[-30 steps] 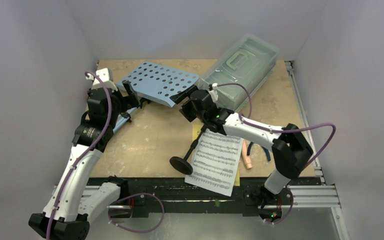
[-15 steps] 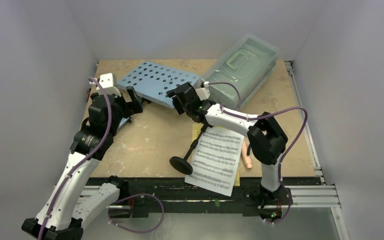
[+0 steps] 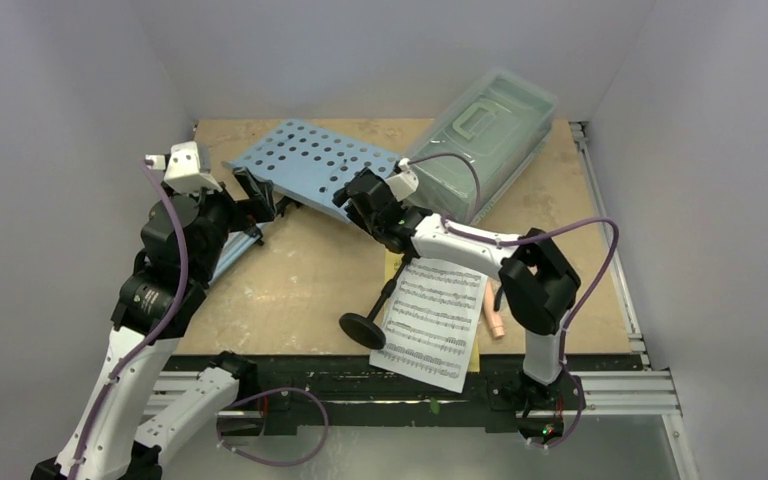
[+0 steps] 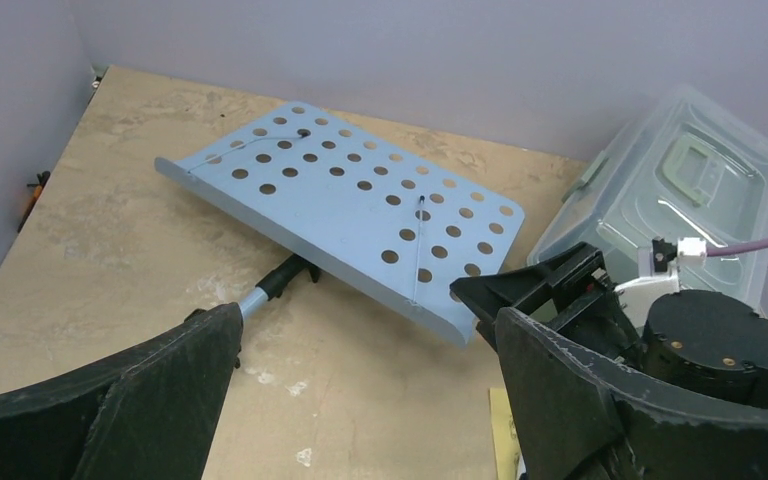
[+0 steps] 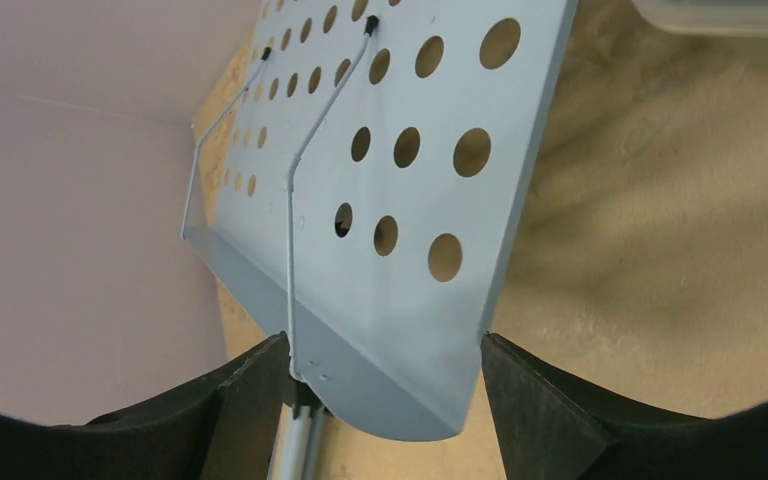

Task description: Set up the instrument practice props

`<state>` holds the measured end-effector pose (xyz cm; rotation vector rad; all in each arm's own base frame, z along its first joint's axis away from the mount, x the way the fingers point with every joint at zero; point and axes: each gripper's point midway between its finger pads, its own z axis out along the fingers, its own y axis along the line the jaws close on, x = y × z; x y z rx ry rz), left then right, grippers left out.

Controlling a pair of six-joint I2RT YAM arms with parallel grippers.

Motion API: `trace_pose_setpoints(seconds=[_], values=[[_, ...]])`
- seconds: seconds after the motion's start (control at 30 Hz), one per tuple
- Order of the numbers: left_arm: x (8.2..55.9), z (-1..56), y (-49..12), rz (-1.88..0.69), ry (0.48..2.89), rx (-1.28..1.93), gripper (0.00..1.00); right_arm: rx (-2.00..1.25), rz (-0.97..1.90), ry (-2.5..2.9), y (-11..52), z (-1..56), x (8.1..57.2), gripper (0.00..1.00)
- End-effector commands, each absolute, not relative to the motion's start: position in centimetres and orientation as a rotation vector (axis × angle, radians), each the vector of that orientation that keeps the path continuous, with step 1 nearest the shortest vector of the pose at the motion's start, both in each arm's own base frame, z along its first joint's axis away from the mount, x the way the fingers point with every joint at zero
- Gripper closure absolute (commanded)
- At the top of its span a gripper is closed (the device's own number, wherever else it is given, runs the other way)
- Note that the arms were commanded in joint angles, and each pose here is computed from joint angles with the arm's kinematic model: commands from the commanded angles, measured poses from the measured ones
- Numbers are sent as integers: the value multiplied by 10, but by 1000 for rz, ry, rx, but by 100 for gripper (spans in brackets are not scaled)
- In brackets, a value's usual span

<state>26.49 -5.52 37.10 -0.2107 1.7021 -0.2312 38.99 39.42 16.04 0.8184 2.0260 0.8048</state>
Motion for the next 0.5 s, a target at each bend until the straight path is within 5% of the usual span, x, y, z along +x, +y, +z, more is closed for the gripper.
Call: trace_pose_setpoints(seconds=[0.0, 0.17, 0.47], values=[[262, 374, -59, -240, 1703, -171, 2, 500, 757, 1962, 385, 204, 389, 24], [262, 372, -61, -258, 1695, -174, 2, 565, 811, 1999, 381, 196, 376, 19], [262, 376, -71, -315, 1697, -152, 2, 887, 927, 1971, 398, 186, 396, 29]])
